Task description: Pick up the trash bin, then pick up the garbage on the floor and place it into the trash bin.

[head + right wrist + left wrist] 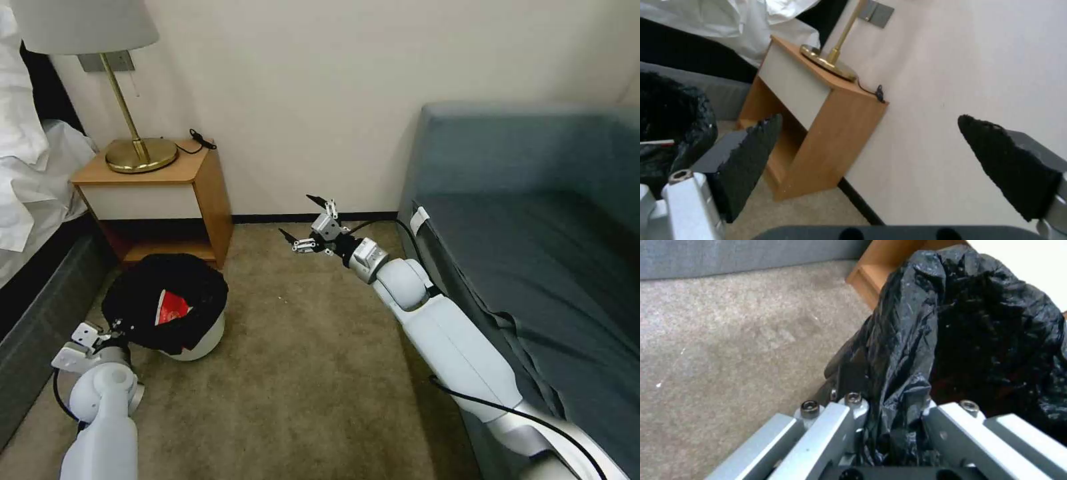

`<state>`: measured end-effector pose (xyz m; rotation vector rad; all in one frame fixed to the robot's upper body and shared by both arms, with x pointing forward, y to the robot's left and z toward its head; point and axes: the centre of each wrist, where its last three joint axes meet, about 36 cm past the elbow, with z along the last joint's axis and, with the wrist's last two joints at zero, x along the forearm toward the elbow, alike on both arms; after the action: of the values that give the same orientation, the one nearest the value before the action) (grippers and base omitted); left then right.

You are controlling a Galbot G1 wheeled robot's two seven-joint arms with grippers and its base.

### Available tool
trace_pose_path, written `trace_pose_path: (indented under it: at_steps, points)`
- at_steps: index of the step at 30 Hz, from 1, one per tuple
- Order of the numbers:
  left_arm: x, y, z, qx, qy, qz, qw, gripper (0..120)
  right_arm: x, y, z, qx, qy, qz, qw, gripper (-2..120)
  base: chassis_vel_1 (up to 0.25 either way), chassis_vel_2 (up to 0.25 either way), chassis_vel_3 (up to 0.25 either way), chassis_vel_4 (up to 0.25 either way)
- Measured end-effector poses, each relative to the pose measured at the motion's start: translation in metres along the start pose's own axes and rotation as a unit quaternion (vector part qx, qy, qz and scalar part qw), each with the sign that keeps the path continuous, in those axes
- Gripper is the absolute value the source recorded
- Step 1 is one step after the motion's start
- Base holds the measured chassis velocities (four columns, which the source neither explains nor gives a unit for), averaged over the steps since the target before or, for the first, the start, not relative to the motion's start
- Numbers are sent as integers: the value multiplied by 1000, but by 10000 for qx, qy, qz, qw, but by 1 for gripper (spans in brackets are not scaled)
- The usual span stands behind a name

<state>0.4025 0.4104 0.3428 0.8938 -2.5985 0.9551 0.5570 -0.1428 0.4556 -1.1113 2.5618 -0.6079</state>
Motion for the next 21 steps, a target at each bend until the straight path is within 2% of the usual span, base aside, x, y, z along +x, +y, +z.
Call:
trace_pose_path:
  at_steps: [2, 4, 5, 6, 7, 9, 10, 13, 14, 16, 17, 20, 21]
  points:
    - [2, 3, 2, -5, 36, 14, 10000, 4, 3, 3, 1, -6, 16, -13, 10000, 100, 0, 0, 0, 0]
    - [4, 8, 2, -37, 52, 35, 10000, 12, 8, 8, 3, -12, 36, -33, 10000, 100, 0, 0, 0, 0]
    - [4, 8, 2, -37, 52, 35, 10000, 12, 8, 8, 3, -12, 36, -33, 10000, 100, 0, 0, 0, 0]
    - [5, 10, 2, -54, 49, 35, 10000, 19, 9, 10, 3, -15, 37, -40, 10000, 100, 0, 0, 0, 0]
    - [5, 10, 2, -54, 49, 35, 10000, 19, 9, 10, 3, -15, 37, -40, 10000, 100, 0, 0, 0, 0]
    - [9, 14, 0, -86, 35, 11, 10000, 30, 12, 14, 3, -21, 32, -44, 10000, 100, 0, 0, 0, 0]
    - [9, 14, 0, -86, 35, 11, 10000, 30, 12, 14, 3, -21, 32, -44, 10000, 100, 0, 0, 0, 0]
    - [13, 18, -2, -116, 12, -12, 9999, 44, 14, 15, 2, -29, 19, -37, 10000, 100, 0, 0, 0, 0]
    - [13, 18, -2, -116, 12, -12, 9999, 44, 14, 15, 2, -29, 19, -37, 10000, 100, 0, 0, 0, 0]
    - [18, 23, -6, -179, -66, -18, 9998, 55, 16, 17, 1, -59, -1, -23, 10000, 100, 0, 0, 0, 0]
    - [18, 23, -6, -179, -66, -18, 9998, 55, 16, 17, 1, -59, -1, -23, 10000, 100, 0, 0, 0, 0]
    - [26, 27, -13, -301, -199, 6, 9993, 70, 18, 19, 0, -116, -39, 13, 9999, 100, 0, 0, 0, 0]
    - [26, 27, -13, -301, -199, 6, 9993, 70, 18, 19, 0, -116, -39, 13, 9999, 100, 0, 0, 0, 0]
